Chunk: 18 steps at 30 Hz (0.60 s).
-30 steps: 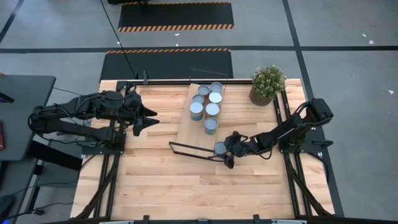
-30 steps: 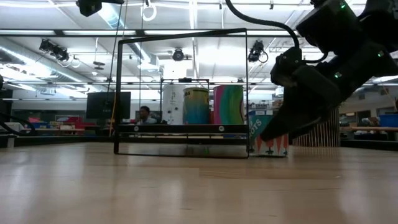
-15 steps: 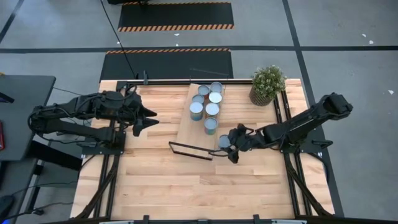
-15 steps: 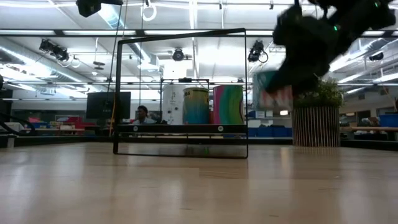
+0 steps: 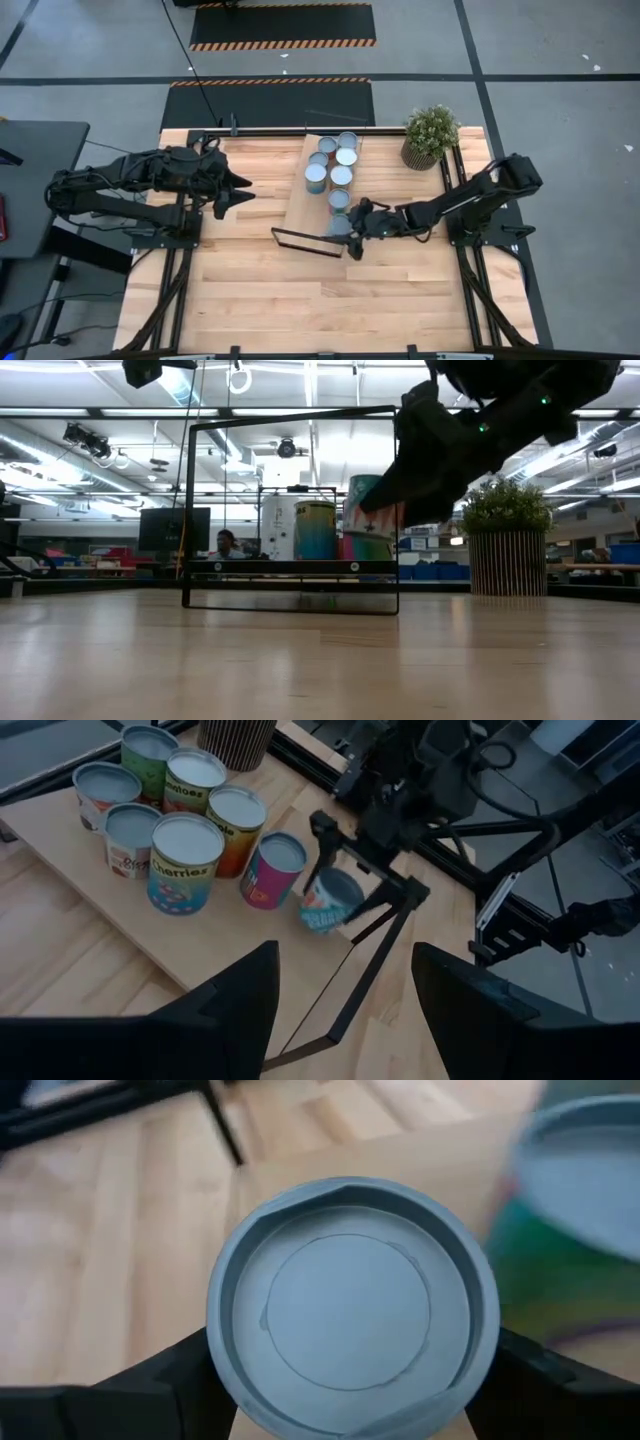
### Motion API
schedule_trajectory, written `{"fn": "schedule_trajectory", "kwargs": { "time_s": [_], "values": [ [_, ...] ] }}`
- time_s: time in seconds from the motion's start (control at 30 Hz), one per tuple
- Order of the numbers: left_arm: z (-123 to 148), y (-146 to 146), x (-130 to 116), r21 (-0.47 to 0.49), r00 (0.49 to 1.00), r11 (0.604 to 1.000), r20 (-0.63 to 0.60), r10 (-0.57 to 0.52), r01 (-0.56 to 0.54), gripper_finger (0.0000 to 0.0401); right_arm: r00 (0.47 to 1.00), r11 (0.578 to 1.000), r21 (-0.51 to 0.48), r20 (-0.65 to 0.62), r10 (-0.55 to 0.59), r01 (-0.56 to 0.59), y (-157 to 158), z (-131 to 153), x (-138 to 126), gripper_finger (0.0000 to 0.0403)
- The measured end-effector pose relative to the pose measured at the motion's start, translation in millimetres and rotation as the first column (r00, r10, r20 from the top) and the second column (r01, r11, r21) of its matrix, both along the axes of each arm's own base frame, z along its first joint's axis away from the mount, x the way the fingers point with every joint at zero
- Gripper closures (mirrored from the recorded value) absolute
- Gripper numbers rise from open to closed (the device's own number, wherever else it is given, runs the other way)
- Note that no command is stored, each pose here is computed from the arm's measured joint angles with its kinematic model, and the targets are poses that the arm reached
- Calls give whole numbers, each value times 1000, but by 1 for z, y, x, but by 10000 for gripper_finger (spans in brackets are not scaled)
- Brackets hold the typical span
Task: Pick and place cans onto a shelf
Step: Put the white can on the shelf
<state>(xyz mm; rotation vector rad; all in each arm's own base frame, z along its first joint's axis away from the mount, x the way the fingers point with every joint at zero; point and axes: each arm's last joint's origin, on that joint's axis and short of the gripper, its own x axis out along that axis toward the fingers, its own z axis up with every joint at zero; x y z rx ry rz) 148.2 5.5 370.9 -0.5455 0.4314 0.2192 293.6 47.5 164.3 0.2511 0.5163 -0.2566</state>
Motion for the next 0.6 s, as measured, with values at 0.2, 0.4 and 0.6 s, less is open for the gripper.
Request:
{"fn": "schedule_trajectory", "kwargs": {
  "time_s": [0.2,0.4,0.6],
  "values": [
    [-1,0,0,0,1000,1000,-10,0,0,168,997,995,69,-31,69,-67,1,-13,5,78],
    [1,0,1,17,1000,1000,15,-8,8,168,997,993,102,-45,60,-55,-7,-14,7,39],
    [5,-3,2,56,998,998,55,-44,41,168,997,995,76,-10,71,-70,-8,-1,6,42]
  ]
}}
